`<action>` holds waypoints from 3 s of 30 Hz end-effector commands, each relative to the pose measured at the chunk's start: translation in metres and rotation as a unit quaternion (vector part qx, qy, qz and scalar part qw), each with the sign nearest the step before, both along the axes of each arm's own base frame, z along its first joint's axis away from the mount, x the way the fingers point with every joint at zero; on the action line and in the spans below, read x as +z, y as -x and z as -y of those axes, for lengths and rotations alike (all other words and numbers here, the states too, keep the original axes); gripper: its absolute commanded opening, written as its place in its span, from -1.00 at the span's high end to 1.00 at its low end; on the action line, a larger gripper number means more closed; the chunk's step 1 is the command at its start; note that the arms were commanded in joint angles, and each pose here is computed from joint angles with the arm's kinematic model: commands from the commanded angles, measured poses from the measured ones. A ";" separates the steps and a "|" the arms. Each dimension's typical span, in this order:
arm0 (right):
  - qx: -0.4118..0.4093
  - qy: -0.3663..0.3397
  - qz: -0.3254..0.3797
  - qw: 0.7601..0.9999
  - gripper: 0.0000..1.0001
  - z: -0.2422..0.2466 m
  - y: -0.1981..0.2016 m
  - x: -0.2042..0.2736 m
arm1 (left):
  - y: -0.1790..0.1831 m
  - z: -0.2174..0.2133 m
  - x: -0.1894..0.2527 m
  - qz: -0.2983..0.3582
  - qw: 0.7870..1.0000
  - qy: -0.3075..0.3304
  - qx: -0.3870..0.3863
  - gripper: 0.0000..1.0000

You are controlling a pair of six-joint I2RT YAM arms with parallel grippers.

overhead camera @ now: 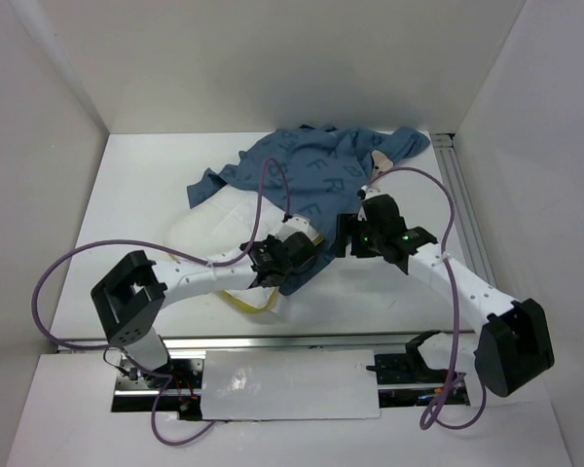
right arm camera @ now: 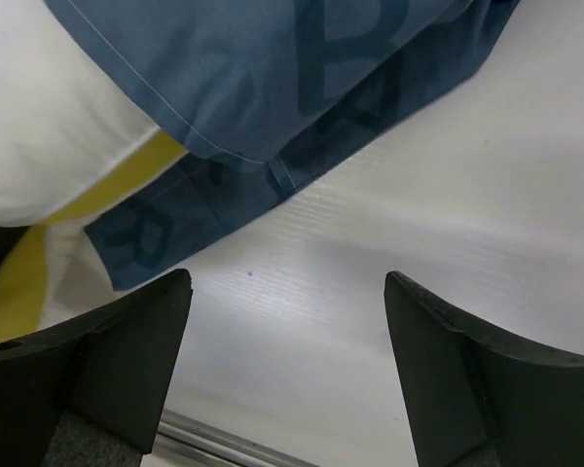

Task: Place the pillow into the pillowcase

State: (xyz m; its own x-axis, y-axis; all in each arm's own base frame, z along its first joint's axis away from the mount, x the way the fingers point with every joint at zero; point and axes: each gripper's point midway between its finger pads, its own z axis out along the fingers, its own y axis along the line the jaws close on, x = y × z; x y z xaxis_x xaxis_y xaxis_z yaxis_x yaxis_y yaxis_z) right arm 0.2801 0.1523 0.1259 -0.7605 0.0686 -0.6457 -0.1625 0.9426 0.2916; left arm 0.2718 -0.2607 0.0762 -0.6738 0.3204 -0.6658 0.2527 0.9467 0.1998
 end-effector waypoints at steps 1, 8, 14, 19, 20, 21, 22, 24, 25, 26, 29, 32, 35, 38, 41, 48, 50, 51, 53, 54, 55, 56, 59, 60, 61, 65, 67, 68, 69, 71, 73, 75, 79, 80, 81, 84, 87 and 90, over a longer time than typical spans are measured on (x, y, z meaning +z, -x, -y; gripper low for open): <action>0.012 0.028 0.031 0.999 -0.73 -0.010 -0.016 -0.006 | -0.008 0.000 0.052 0.037 0.998 0.045 0.027 1.00; 0.005 0.039 0.091 0.995 -0.73 -0.033 -0.061 0.001 | -0.002 0.018 0.090 0.053 0.992 0.112 -0.036 1.00; -0.008 0.045 0.104 0.994 -0.73 -0.047 -0.097 0.000 | -0.001 0.014 0.093 0.059 0.991 0.113 -0.034 1.00; -0.062 0.056 0.100 0.991 0.51 -0.040 -0.113 -0.007 | -0.002 0.012 0.097 0.065 0.991 0.112 -0.034 1.00; -0.066 0.052 0.099 0.992 1.00 -0.041 -0.113 -0.004 | -0.003 0.010 0.097 0.068 0.991 0.110 -0.031 1.00; -0.067 0.047 0.105 0.991 1.00 -0.041 -0.113 0.002 | -0.003 0.011 0.094 0.065 0.992 0.106 -0.031 1.00; -0.057 0.041 0.121 0.990 1.00 -0.047 -0.109 0.016 | -0.006 0.012 0.104 0.073 0.990 0.117 -0.019 1.00; -0.030 0.044 0.116 0.992 1.00 -0.056 -0.092 0.023 | -0.009 0.018 0.102 0.068 0.991 0.116 -0.014 1.00; 0.001 0.031 0.122 0.992 1.00 -0.065 -0.079 0.037 | -0.014 0.020 0.109 0.069 0.989 0.129 -0.001 1.00; 0.023 0.023 0.112 0.993 1.00 -0.071 -0.066 0.043 | -0.015 0.023 0.112 0.068 0.989 0.132 0.003 1.00; 0.132 -0.046 0.126 0.982 1.00 -0.104 -0.019 0.085 | -0.033 0.036 0.127 0.067 0.985 0.161 0.016 1.00; 0.254 -0.126 0.153 0.947 1.00 -0.135 0.035 0.132 | -0.052 0.038 0.147 0.077 0.980 0.177 0.045 1.00; 0.363 -0.176 0.167 0.900 1.00 -0.156 0.081 0.161 | -0.060 0.047 0.169 0.082 0.974 0.206 0.050 1.00; 0.469 -0.213 0.177 0.839 1.00 -0.170 0.124 0.178 | -0.070 0.047 0.169 0.082 0.971 0.214 0.060 1.00; 0.530 -0.230 0.166 0.799 1.00 -0.173 0.151 0.176 | -0.072 0.044 0.151 0.071 0.974 0.202 0.070 1.00; 0.541 -0.245 0.141 0.792 1.00 -0.170 0.171 0.148 | -0.053 0.035 0.111 0.036 0.982 0.181 0.048 1.00; 0.529 -0.226 0.118 0.810 0.69 -0.165 0.169 0.131 | -0.048 0.034 0.105 0.032 0.982 0.183 0.033 1.00; 0.516 -0.209 0.117 0.822 0.06 -0.164 0.164 0.124 | -0.032 0.029 0.094 0.017 0.985 0.172 0.011 1.00; 0.503 -0.191 0.101 0.837 -0.17 -0.158 0.165 0.114 | -0.015 0.019 0.082 -0.001 0.987 0.161 0.002 0.67; 0.493 -0.184 0.107 0.843 -0.31 -0.155 0.163 0.114 | -0.002 0.015 0.076 -0.015 0.987 0.157 -0.007 0.01; 0.472 -0.170 0.117 0.857 -0.43 -0.148 0.157 0.116 | 0.013 0.001 0.069 -0.024 0.987 0.157 -0.006 -0.21; 0.463 -0.161 0.125 0.863 -0.63 -0.145 0.156 0.119 | 0.022 -0.010 0.066 -0.033 0.987 0.155 0.003 -0.35; 0.366 -0.114 0.145 0.912 -0.76 -0.127 0.124 0.127 | 0.048 -0.033 0.070 -0.043 0.982 0.186 0.018 -1.00; 0.337 -0.104 0.150 0.924 -0.76 -0.123 0.115 0.130 | 0.055 -0.040 0.071 -0.046 0.981 0.187 0.024 -1.00; 0.291 -0.064 0.154 0.942 -0.76 -0.116 0.094 0.123 | 0.056 -0.046 0.075 -0.039 0.979 0.196 0.039 -1.00; 0.150 0.034 0.160 0.975 -0.78 -0.100 0.030 0.116 | 0.046 -0.081 0.092 -0.013 0.972 0.207 0.112 -1.00; 0.115 0.059 0.175 0.976 -0.78 -0.103 0.000 0.129 | 0.027 -0.110 0.086 -0.027 0.962 0.207 0.175 -1.00; 0.119 0.082 0.156 0.977 -0.78 -0.116 -0.017 0.109 | 0.018 -0.119 0.085 -0.029 0.960 0.204 0.190 -1.00; 0.108 0.076 0.179 0.975 -0.78 -0.125 -0.037 0.130 | 0.007 -0.126 0.087 -0.025 0.954 0.214 0.208 -1.00; 0.123 0.106 0.164 0.973 -0.81 -0.149 -0.069 0.106 | -0.018 -0.148 0.077 -0.036 0.940 0.223 0.256 -1.00; 0.126 0.096 0.196 0.968 -0.88 -0.177 -0.103 0.130 | -0.042 -0.154 0.077 -0.027 0.929 0.246 0.273 -1.00; 0.148 0.137 0.185 0.962 -0.91 -0.202 -0.140 0.089 | -0.065 -0.160 0.067 -0.046 0.924 0.257 0.278 -1.00; 0.133 0.171 0.250 0.944 -0.87 -0.245 -0.209 0.097 | -0.084 -0.160 0.038 -0.079 0.927 0.235 0.280 -1.00; 0.132 0.186 0.257 0.939 -0.82 -0.248 -0.218 0.092 | -0.087 -0.161 0.033 -0.083 0.926 0.238 0.282 -1.00; 0.122 0.208 0.255 0.936 -0.77 -0.251 -0.231 0.068 | -0.086 -0.160 0.028 -0.092 0.928 0.233 0.277 -0.93; 0.111 0.233 0.273 0.927 -0.57 -0.247 -0.249 0.054 | -0.085 -0.155 0.010 -0.115 0.928 0.237 0.262 -0.66; 0.105 0.257 0.252 0.927 -0.54 -0.234 -0.252 0.034 | -0.083 -0.154 0.003 -0.129 0.928 0.241 0.252 -0.18; 0.083 0.264 0.240 0.930 -0.18 -0.223 -0.254 0.028 | -0.082 -0.156 -0.003 -0.136 0.930 0.239 0.243 0.00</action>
